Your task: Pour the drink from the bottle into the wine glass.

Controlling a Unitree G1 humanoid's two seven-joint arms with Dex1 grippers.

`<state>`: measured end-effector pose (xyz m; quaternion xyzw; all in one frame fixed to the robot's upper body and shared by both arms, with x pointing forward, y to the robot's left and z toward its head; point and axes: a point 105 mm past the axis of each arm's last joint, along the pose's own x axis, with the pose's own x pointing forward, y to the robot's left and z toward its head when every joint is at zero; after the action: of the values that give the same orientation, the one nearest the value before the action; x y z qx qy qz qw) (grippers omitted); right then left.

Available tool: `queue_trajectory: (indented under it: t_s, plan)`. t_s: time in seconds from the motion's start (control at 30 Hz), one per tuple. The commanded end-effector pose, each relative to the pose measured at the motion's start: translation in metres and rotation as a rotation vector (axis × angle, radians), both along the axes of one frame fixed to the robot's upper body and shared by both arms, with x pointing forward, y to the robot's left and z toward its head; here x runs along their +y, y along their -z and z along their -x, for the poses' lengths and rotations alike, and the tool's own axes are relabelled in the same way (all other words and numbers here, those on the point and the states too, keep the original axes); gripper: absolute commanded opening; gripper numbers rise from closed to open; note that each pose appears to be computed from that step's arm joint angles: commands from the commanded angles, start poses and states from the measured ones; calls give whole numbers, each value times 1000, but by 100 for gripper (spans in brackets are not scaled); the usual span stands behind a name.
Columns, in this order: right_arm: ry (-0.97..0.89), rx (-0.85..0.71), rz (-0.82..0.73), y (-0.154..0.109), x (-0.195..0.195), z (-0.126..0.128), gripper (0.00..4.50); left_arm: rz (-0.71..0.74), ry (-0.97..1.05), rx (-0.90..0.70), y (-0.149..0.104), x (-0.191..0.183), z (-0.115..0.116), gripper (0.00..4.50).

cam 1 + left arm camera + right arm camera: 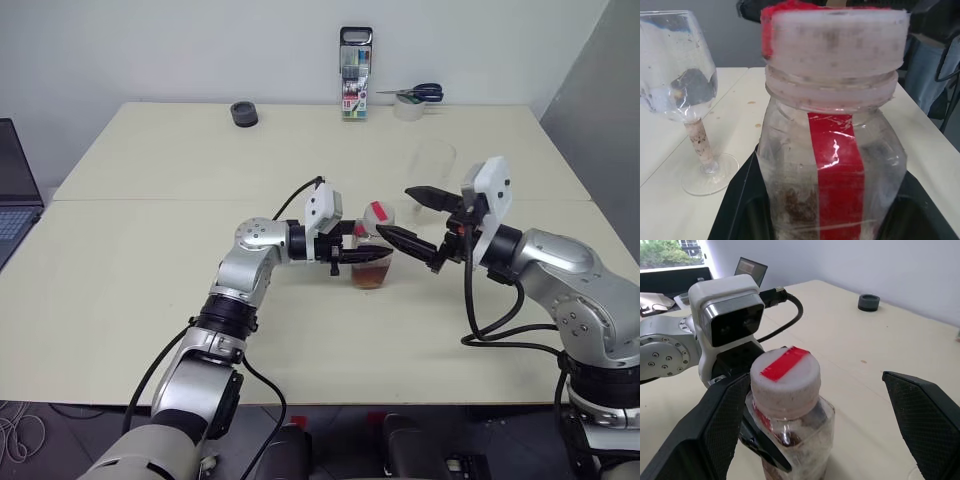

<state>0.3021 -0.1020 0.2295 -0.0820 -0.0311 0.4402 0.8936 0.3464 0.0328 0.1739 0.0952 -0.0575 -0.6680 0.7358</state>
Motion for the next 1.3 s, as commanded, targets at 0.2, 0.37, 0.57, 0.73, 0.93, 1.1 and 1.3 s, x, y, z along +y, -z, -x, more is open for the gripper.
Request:
queue_trajectory:
  t_s: [0.2, 0.37, 0.57, 0.73, 0.93, 1.1, 1.3]
  plan:
    - [-56, -56, 0, -19, 6, 19, 450, 62, 28, -40, -20, -1, 3, 176]
    - [-46, -106, -2, -21, 19, 15, 450, 61, 32, -38, -21, -1, 4, 176]
    - [-15, -159, 34, -20, 28, 6, 450, 59, 39, -38, -21, -3, 4, 176]
    - [1, -172, 25, -20, 30, 2, 450, 56, 41, -37, -19, -4, 5, 176]
    - [41, -167, 6, -22, 24, -4, 450, 50, 43, -37, -18, -4, 5, 176]
    - [59, -157, 7, -20, 19, -5, 450, 48, 44, -37, -17, -4, 6, 176]
    - [78, -143, -7, -20, 11, -4, 450, 47, 44, -36, -16, -4, 6, 176]
